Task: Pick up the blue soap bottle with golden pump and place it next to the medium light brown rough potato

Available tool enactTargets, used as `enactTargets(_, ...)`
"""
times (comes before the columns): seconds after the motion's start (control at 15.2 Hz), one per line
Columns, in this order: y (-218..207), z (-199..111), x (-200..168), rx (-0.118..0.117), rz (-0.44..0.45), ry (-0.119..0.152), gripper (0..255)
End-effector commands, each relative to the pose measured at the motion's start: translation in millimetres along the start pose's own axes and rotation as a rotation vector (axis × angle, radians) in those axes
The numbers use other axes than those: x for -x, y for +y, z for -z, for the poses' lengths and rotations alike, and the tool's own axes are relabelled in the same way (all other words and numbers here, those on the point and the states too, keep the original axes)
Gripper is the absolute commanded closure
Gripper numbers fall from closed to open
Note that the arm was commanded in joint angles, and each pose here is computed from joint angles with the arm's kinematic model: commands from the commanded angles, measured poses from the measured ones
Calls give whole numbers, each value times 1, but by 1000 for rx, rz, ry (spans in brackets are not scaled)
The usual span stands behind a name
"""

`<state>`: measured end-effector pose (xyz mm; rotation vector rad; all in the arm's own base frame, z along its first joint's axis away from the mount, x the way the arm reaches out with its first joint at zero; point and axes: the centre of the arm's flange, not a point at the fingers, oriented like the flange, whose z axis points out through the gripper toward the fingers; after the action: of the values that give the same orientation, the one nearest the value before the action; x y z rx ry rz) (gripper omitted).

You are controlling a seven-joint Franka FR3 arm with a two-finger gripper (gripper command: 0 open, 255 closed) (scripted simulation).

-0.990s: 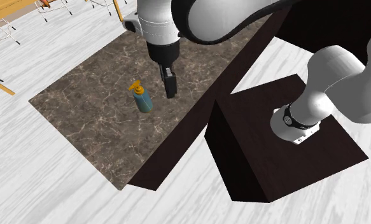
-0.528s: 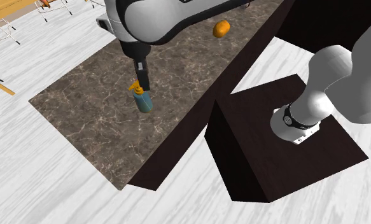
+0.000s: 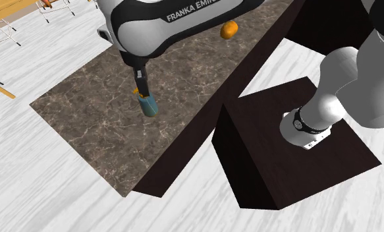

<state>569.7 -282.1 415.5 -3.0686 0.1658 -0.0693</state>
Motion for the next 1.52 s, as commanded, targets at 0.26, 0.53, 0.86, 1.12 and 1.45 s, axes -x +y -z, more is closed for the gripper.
enactTargets(0.26,1,-14,-1,0,0,0,0)
enactTargets(0.53,1,-14,-1,0,0,0,0)
enactTargets(0.86,1,-14,-1,0,0,0,255)
enactTargets(1.12,1,-14,-1,0,0,0,255)
enactTargets(1.45,0,7,-1,0,0,0,255)
